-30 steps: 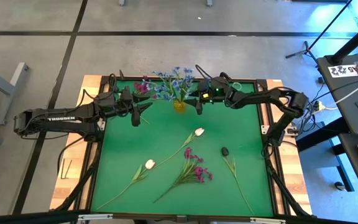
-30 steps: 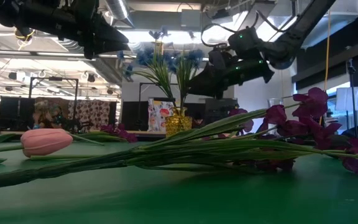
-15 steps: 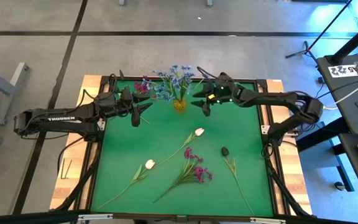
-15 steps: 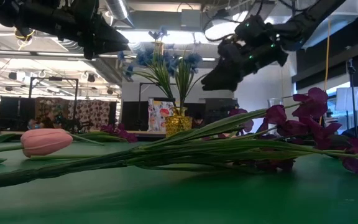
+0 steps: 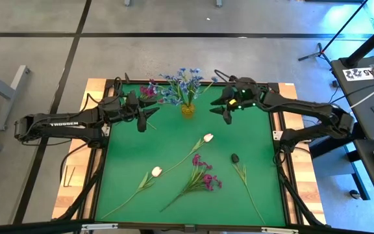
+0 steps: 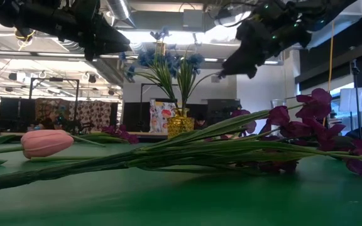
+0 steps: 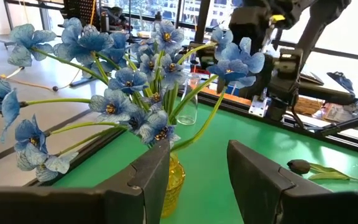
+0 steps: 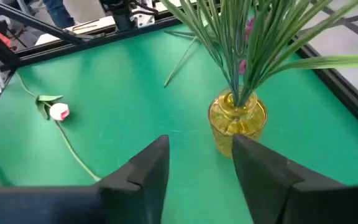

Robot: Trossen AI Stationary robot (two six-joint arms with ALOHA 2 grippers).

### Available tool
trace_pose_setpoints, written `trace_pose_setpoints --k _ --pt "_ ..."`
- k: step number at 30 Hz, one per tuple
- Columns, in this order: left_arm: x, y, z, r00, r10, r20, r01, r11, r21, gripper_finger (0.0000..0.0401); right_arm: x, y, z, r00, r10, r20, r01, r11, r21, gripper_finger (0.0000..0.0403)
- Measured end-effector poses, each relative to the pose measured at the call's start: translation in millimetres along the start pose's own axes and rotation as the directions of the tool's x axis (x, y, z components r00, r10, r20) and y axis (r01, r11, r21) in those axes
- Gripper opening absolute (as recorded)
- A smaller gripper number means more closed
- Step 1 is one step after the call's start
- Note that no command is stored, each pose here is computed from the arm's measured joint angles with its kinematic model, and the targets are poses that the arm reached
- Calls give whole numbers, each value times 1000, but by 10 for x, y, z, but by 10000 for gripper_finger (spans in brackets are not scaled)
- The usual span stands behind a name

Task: Sort flowers into vase by color
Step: Put the bottom black flower into the transparent vase

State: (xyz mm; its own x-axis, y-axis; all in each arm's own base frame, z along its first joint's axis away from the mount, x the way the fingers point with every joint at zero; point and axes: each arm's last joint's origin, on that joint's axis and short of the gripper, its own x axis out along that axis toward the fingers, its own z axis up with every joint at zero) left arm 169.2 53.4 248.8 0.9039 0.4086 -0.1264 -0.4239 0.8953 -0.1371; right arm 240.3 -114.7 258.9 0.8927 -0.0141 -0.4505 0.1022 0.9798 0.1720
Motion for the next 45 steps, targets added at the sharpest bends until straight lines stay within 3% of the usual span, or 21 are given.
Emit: trace_pose_setpoints --k 9,17,20,26,31,38,42,45 --pt "0 0 0 1000 0 0 0 1000 0 156 -296 391 -103 996 -1 86 6 998 -59 62" --pt "0 -1 0 1000 -1 0 1 1000 0 156 -533 850 -184 986 31 164 -6 988 -151 33" --pt "-1 -8 -1 1000 -5 0 5 1000 1 156 -586 970 -262 991 53 122 -36 990 -137 33" --pt "-3 -21 -3 1000 -12 -1 12 1000 2 156 -576 1055 -474 996 40 -74 -41 999 -7 34" --pt "-3 -20 -3 1000 -12 -2 12 1000 2 156 -555 1082 -583 981 59 -185 -41 994 97 76" --pt "-3 -20 -3 1000 -12 -1 12 1000 2 156 -526 1165 -635 966 100 -239 -47 975 217 212" --pt "-2 -19 -7 1000 -11 -6 11 1000 3 156 -491 1214 -722 930 154 -334 -41 946 321 274" --pt "-2 -19 -9 1000 -11 -8 11 1000 3 156 -459 1281 -797 895 185 -406 -9 917 398 292"
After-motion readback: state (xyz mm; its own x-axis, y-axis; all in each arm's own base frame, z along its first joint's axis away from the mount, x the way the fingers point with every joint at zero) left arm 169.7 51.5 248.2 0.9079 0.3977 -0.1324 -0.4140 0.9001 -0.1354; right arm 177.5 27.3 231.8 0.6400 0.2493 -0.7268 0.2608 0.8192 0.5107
